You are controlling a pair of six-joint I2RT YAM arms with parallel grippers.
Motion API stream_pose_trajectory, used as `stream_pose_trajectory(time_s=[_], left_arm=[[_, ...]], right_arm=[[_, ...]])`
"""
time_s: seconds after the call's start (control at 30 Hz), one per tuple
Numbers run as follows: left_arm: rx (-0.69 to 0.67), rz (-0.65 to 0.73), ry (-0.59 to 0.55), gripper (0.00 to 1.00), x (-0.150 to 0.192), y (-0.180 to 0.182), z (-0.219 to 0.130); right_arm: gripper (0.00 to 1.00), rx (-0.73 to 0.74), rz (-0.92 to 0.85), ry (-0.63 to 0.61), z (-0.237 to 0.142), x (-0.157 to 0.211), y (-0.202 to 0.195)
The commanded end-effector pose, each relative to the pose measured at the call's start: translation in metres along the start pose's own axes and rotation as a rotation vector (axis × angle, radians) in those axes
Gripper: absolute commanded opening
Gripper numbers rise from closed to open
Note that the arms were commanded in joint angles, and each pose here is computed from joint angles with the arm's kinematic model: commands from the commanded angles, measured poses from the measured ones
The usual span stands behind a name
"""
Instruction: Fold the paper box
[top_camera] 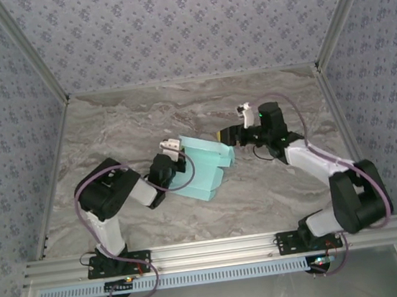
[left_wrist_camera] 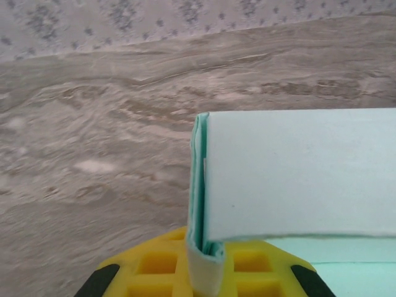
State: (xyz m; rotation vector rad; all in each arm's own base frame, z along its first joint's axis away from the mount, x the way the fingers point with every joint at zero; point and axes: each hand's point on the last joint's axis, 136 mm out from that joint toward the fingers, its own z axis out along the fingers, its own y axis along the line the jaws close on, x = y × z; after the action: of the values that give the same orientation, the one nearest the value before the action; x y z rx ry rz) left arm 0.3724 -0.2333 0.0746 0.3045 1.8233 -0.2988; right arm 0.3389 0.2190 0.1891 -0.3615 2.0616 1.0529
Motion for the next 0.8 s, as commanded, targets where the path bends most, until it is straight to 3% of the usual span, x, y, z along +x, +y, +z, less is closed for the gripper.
stream_pose_trajectory(time_s=[0.0, 0.13, 0.27, 0.4, 0.53, 0.63, 0.77], left_arm=[[-0.018, -0.077, -0.007, 0.00, -0.013, 0.014, -0.008], [0.006, -0.087, -0.015, 0.00, -0.028, 0.021, -0.015], [0.070, -0.092, 0.002, 0.00, -0.044, 0.022, -0.017], [0.102, -0.099, 0.028, 0.00, -0.057, 0.028, -0.021], [0.114, -0.193, 0.064, 0.00, -0.062, 0.041, -0.022], [0.141, -0.286, 0.088, 0.00, -0.068, 0.046, -0.023], [0.189, -0.305, 0.125, 0.00, -0.072, 0.038, -0.024]], right_arm=[[0.62, 0.073, -0.237, -0.171, -0.023, -0.019, 0.000], [0.63, 0.175, -0.398, -0.169, -0.030, -0.002, -0.017], [0.62, 0.274, -0.418, -0.046, -0.019, 0.011, -0.043], [0.62, 0.149, -0.451, -0.067, -0.012, 0.015, -0.035], [0.63, 0.004, -0.597, -0.003, 0.003, 0.041, -0.016], [0.65, -0.035, -0.655, -0.025, 0.007, 0.052, -0.009], [0.68, -0.058, -0.669, -0.051, 0.014, 0.049, -0.004]])
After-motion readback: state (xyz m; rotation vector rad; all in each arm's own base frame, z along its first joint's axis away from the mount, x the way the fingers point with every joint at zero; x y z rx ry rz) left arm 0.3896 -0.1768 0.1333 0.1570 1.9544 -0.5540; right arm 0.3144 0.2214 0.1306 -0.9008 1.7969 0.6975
